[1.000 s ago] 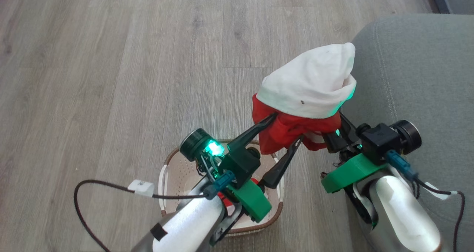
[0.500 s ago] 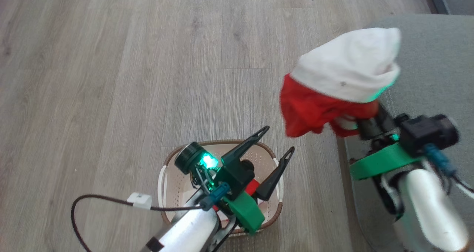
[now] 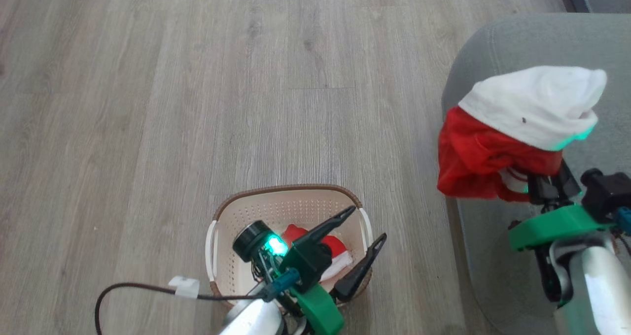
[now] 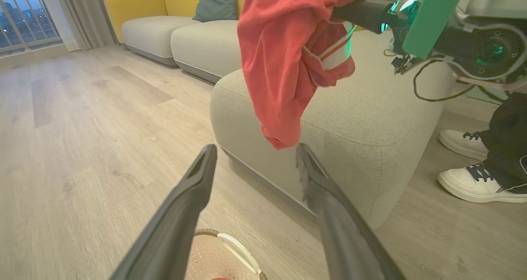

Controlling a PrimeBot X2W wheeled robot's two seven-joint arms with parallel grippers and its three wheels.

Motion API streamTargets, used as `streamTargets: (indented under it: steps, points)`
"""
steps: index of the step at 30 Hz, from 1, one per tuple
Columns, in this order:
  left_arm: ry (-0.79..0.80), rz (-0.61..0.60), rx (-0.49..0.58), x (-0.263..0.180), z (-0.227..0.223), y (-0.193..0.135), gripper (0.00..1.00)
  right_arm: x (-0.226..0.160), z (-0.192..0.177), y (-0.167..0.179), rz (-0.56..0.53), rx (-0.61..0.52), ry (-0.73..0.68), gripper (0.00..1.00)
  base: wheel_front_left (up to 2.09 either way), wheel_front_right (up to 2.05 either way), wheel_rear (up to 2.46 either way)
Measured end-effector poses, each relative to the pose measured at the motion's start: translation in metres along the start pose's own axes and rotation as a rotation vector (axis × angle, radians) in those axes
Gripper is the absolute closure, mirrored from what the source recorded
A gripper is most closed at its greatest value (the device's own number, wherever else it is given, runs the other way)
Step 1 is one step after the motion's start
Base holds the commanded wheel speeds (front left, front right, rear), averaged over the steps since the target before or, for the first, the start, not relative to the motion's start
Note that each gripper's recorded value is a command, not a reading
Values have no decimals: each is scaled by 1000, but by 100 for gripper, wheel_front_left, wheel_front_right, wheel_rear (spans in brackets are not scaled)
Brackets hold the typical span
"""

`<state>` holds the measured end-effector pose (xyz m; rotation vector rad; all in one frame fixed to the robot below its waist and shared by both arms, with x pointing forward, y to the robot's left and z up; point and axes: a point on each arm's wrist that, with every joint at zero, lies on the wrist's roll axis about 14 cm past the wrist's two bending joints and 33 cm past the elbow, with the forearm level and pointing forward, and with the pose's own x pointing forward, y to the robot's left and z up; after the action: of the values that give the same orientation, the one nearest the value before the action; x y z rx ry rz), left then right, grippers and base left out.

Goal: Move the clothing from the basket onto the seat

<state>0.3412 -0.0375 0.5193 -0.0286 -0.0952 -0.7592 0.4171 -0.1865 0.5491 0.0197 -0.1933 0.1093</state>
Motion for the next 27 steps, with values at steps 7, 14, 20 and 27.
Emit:
streamTargets:
  steps: [7,14,20,27]
  points:
    - [11,0,-24,-2,-5,1,0,-8,-18,-5,-38,34,54,100,0,0,0]
    - [20,-3,-29,-2,-8,0,0,-10,-22,-8,-49,37,65,100,0,0,0]
    - [36,-10,-37,-3,-14,-3,0,-14,-19,-16,-74,33,59,100,0,0,0]
    - [35,-59,-41,6,-15,-14,0,-21,-9,-35,-122,5,35,100,0,0,0]
